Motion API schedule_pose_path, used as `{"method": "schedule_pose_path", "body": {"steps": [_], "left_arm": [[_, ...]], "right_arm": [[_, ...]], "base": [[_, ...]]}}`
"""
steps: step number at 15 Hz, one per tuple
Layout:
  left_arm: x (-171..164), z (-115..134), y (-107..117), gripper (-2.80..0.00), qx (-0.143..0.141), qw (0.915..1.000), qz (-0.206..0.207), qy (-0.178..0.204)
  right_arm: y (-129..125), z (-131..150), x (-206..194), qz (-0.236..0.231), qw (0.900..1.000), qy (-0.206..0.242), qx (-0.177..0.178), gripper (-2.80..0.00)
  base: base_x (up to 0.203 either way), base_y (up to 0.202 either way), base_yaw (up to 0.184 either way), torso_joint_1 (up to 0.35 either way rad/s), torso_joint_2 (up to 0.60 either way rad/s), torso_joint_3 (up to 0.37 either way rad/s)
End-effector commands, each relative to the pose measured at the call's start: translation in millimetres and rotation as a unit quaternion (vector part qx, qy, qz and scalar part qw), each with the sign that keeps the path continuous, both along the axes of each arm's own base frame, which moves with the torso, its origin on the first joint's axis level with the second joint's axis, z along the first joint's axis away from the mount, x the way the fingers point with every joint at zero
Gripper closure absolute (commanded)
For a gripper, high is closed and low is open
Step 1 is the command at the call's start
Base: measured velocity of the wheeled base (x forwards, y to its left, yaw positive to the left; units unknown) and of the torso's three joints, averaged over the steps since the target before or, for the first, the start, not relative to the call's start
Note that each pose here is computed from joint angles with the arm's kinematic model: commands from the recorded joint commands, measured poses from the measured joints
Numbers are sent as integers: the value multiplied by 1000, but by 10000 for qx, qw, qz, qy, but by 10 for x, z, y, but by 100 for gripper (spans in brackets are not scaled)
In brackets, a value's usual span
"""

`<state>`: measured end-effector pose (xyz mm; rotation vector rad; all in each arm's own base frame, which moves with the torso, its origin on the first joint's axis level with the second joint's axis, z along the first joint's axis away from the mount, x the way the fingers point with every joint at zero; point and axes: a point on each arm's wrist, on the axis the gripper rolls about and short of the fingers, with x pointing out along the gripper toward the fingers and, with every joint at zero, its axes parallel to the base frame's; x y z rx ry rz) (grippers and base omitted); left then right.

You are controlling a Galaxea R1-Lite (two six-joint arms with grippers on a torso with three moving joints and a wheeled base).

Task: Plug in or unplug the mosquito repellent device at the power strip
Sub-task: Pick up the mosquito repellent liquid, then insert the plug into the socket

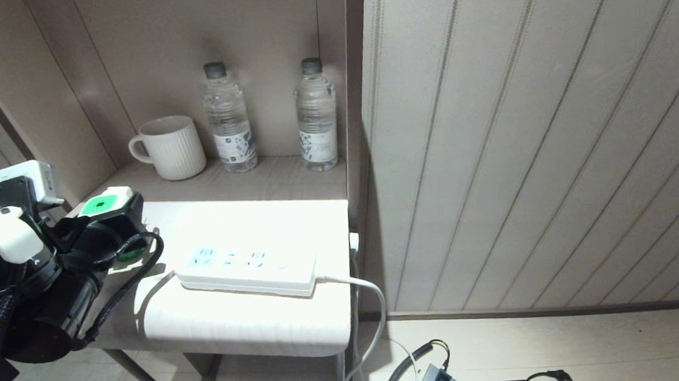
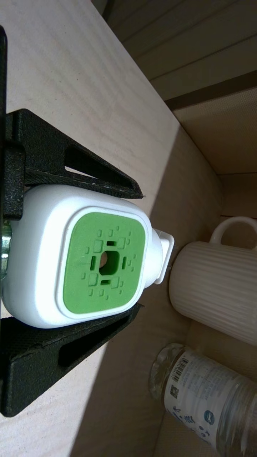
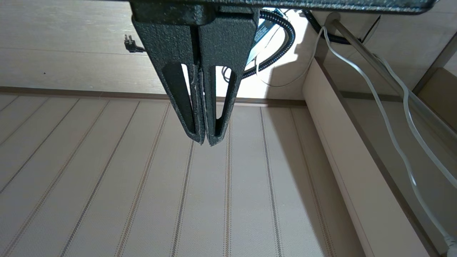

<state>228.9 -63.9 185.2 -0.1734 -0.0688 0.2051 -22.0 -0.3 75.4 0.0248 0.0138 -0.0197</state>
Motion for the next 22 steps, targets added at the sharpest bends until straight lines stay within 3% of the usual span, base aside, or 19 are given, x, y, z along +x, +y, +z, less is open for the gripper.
{"method": "schedule_pose_path", "body": {"steps": [1,5,8,9,11,14,18,22], "left_arm": [[-19,34,6,0,-32,10000,11,-88],[-135,209,36,0,-5,9993,5,-387],[-392,505,103,0,291,9975,27,-639],[-481,567,132,0,411,9981,7,-453],[-619,621,176,0,706,9970,-117,300],[-761,764,227,0,920,9882,-384,1163],[-883,1087,273,0,914,9830,-466,1522],[-958,1129,297,0,936,9739,-467,2016]], "right_arm": [[0,0,0,-2,10000,-1,-2,0],[0,0,0,6,10000,-1,-1,0],[0,0,0,-2,10000,-1,-2,0],[0,0,0,-2,10000,-1,-2,0],[0,0,0,4,10000,-1,3,0],[0,0,0,0,10000,-1,1,0],[0,0,0,2,10000,-1,6,0],[0,0,0,-2,10000,-1,4,0]], "base": [[0,0,0,0,0,0],[0,0,0,0,0,0],[0,0,0,0,0,0],[0,0,0,0,0,0],[0,0,0,0,0,0],[0,0,0,0,0,0],[0,0,0,0,0,0],[0,0,0,0,0,0]]}}
